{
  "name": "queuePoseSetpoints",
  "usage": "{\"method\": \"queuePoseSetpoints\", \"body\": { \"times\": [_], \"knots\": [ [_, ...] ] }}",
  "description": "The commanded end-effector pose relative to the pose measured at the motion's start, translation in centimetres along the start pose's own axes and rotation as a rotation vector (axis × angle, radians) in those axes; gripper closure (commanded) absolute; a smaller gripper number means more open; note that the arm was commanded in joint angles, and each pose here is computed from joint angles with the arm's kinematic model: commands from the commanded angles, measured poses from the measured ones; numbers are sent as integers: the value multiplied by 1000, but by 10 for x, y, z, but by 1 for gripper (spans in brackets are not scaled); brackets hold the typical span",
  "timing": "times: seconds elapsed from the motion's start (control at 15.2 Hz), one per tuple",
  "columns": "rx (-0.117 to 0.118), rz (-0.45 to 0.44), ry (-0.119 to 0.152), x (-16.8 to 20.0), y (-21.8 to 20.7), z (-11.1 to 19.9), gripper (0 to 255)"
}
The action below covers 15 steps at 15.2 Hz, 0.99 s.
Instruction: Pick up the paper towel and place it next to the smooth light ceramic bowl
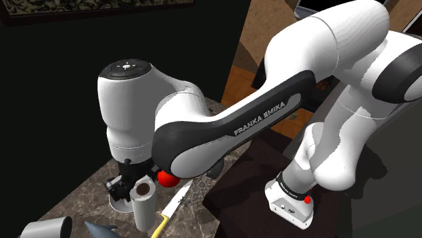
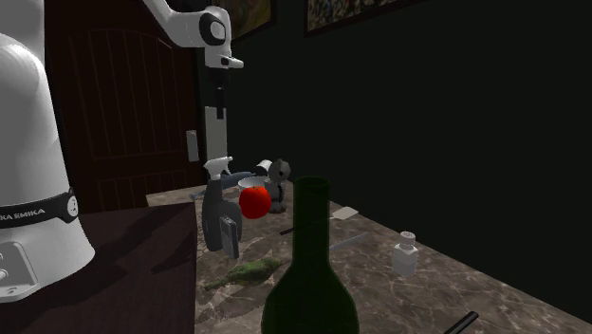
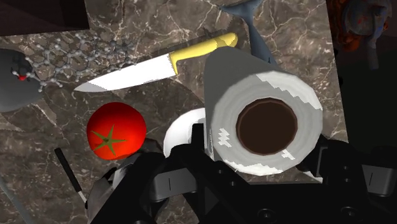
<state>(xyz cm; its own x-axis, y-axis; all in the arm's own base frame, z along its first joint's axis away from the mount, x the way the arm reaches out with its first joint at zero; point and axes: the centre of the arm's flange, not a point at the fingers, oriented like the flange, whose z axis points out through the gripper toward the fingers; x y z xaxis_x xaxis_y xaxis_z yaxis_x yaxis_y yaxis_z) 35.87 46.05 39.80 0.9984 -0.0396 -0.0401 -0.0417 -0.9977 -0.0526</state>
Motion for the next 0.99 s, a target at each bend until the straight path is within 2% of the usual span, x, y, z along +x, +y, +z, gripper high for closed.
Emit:
{"method": "queuePoseSetpoints", "body": {
  "times": [0.0, 0.92],
  "knots": [
    [1, 0, 0, 0, 1, 10, 255],
    [1, 0, 0, 3, 4, 84, 255]
  ]
}}
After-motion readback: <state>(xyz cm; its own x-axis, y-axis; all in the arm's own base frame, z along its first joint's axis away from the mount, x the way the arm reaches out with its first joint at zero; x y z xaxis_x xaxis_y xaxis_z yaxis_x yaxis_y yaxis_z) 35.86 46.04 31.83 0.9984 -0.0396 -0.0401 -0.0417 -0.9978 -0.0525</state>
